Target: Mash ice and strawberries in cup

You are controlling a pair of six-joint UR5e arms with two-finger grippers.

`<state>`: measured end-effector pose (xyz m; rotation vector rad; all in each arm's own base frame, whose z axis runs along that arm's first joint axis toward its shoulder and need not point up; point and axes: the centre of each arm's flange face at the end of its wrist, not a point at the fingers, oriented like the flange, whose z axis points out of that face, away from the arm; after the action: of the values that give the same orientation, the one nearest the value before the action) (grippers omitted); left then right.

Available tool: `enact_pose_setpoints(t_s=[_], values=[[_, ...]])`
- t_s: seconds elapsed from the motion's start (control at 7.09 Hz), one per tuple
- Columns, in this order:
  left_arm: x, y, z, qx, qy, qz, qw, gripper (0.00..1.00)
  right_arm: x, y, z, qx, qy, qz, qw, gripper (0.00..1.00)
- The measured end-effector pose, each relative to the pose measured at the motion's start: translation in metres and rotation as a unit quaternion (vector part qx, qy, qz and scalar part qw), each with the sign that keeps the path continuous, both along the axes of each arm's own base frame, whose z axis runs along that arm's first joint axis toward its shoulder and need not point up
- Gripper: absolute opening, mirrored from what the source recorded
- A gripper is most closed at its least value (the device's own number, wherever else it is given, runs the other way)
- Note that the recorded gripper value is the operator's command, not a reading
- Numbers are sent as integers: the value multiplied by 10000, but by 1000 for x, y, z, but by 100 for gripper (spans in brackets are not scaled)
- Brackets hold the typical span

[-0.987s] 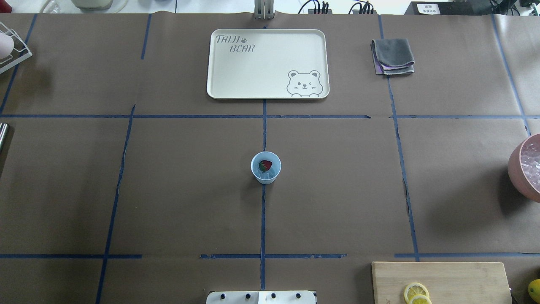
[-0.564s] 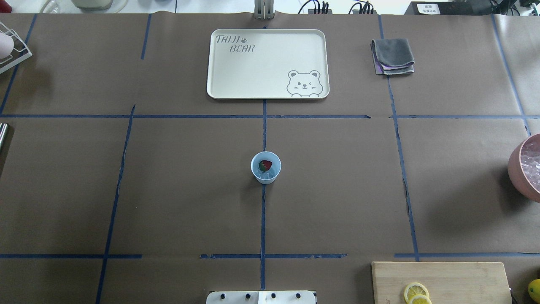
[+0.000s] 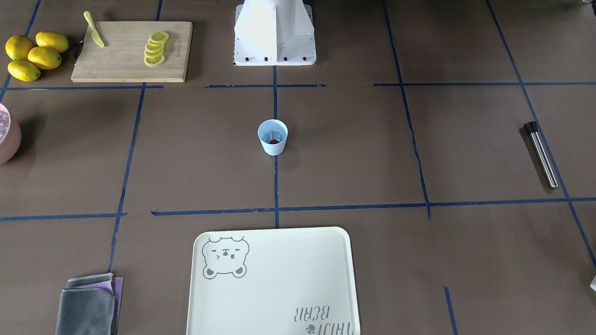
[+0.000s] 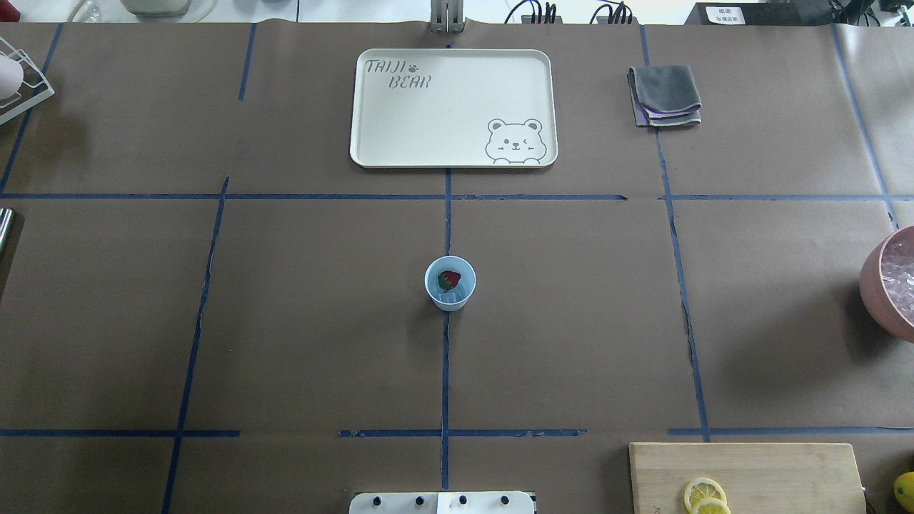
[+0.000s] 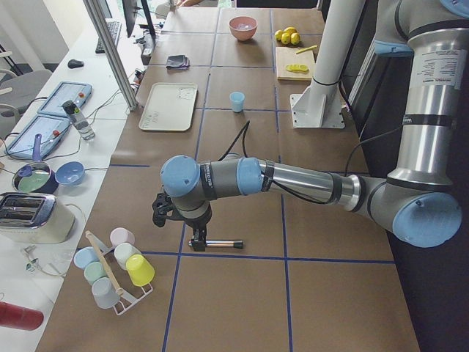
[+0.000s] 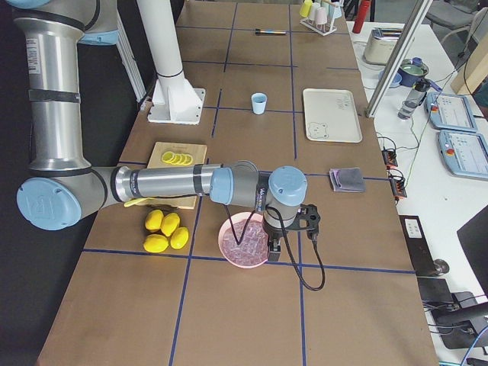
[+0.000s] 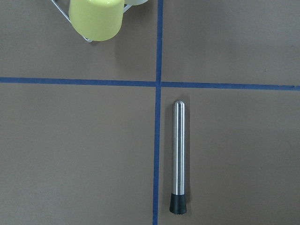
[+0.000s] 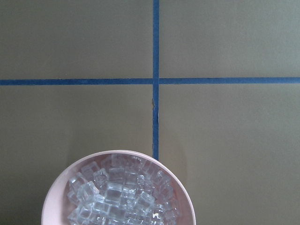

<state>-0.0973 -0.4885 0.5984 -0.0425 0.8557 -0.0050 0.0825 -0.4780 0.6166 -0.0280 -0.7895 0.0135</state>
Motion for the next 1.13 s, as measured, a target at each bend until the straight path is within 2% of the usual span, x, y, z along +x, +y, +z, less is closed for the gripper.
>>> enact_pose_setpoints(t_s=[0.28, 0.7, 1.13], values=[[8, -3, 1, 1, -26, -30, 10000, 100, 0, 0, -1, -94, -31, 123, 9999, 100], [15, -7, 6, 227, -580, 4, 9981, 100, -1, 4, 3, -144, -14, 140, 9998, 100], [18, -1, 10, 316, -645, 49, 9974, 100, 0, 5, 4, -157, -8, 139, 9998, 100]])
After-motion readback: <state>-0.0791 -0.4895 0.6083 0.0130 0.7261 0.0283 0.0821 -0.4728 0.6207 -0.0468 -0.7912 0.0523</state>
